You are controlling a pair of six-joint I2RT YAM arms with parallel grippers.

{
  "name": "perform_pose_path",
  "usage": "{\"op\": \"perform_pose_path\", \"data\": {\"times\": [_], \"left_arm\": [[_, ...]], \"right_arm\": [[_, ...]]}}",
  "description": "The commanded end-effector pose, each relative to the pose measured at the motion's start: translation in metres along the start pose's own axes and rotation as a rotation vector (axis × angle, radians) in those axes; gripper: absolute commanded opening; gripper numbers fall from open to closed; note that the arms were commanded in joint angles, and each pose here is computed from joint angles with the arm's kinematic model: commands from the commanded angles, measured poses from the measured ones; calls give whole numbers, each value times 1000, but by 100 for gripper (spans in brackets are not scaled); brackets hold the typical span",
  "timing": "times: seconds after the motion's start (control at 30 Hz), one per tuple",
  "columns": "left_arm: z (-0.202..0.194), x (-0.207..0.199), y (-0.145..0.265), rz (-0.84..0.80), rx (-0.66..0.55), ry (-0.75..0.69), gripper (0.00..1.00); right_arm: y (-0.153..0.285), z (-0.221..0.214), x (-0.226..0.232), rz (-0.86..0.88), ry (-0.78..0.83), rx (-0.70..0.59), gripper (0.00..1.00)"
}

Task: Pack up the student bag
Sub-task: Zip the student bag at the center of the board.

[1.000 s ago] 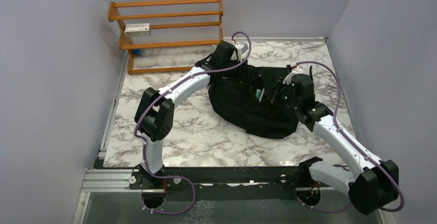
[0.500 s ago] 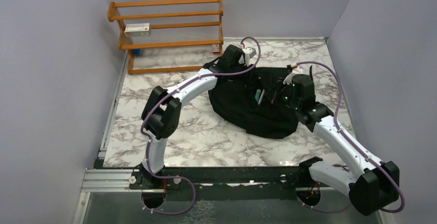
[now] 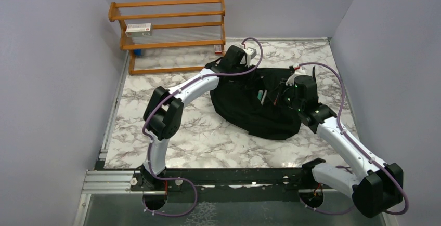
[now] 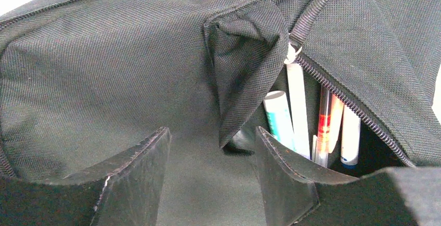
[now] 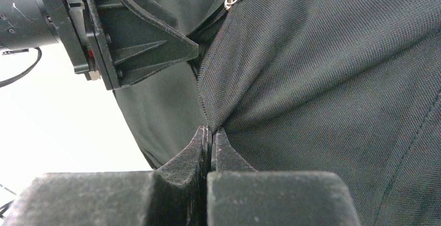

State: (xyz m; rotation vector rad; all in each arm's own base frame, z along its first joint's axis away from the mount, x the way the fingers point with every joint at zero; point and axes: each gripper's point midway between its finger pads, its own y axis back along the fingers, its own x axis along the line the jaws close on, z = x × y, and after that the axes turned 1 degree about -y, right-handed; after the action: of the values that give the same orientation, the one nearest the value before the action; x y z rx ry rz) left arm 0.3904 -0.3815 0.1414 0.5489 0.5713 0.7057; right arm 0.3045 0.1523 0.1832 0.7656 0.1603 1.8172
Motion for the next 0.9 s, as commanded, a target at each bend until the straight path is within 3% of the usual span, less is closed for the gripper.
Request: {"op": "perform_pose_path", "data": {"times": [0.0,0.07,0.37,0.5,0.6,0.87], "left_arm": [[0,1,-6,5,6,-13,61],[-3,-1,-8,-4,14,-9,56],[-6,-20,-3,-93,28,-2,19],[-3,-30,8,-134,20,1,0],[0,-38,17,-164,13,3,0],[16,-51,54,-193,-26,-21,0]], "right_arm": [[4,9,8,28,-3,-36,1],[4,8,7,24,-2,-35,1],[1,13,4,4,21,-47,1],[-8,12,5,1,77,10,0],[-14,8,14,43,124,101,0],[-28,21,26,93,197,126,0]]}}
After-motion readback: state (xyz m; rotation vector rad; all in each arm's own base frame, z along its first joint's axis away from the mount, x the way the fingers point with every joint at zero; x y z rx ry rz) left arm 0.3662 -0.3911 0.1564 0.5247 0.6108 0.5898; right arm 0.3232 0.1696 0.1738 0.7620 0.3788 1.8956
